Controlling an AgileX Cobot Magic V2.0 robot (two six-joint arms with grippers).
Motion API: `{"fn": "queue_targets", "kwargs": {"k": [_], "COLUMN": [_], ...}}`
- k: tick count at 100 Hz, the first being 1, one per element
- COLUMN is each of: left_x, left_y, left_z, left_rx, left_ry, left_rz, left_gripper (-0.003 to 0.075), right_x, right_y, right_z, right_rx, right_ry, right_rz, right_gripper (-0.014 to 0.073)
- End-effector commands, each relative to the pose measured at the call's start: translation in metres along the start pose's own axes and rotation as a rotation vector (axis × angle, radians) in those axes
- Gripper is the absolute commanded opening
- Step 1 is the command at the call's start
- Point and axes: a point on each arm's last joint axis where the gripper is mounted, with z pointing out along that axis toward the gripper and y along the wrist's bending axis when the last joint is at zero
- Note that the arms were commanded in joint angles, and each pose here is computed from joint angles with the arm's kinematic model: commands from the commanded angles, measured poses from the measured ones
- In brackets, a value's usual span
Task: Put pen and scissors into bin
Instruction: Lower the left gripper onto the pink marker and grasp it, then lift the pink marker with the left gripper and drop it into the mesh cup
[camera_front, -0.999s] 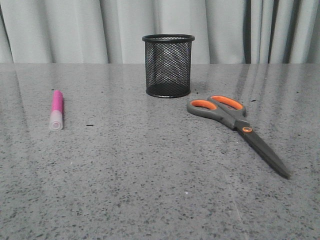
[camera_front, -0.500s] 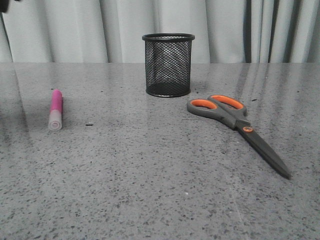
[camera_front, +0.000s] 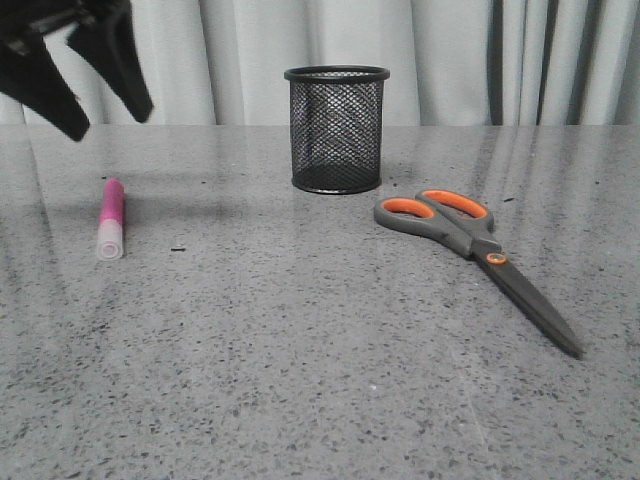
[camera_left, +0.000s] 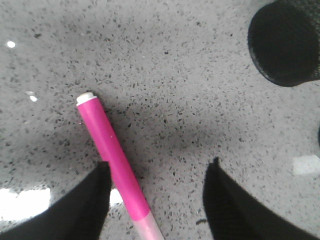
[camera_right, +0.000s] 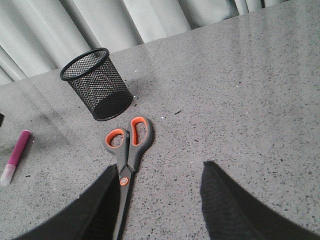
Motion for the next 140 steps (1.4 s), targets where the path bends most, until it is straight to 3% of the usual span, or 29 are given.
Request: {"fn": "queue_targets", "kwargs": {"k": [1,23,92,102,121,132,140], "left_x": [-0.009,-0.011,-0.008,-0.003,0.006,-0.001,-0.017], "left_y": [-0.009,0.001,0.009,0.012,0.017,0.013,0.002], "left_z": [-0.011,0.009,0.053,0.061,0.073,0.068,0.049], "left_rx": [0.041,-0.045,-0.110,-0.134,-0.158,-0.118,-0.054], "left_ry": [-0.071,-0.031,0.090,0.157,0.277,0.210,0.058], "left_rz": [-0.044,-0.118,-0.140,-0.135,-0.041,0.019,0.072], "left_gripper": [0.0438,0.0343,0.0327,0.0248,-0.0020,-0.0020,-0.0020], "right_x": [-0.016,-0.008,-0.002,-0.002,-0.002,-0.002,-0.002], "right_y": [0.004,0.001,-0.003,-0.003,-0.003,-0.003,-0.003], "right_z": [-0.002,0.002,0.006,0.006,0.006,0.006,0.006], "right_rx": [-0.005,-0.012,-0.006,-0.006,-0.005,-0.005,-0.005], "right_ry": [-0.075,-0.047,-0.053,-0.053,-0.058,-0.058,-0.058], "right_rz": [-0.016,-0.021,-0.016,-0.016,-0.016,-0.016,-0.016], "right_gripper": [0.0325,0.0325,0.0320,0.0320,0.0320,0.0320,0.0320]}}
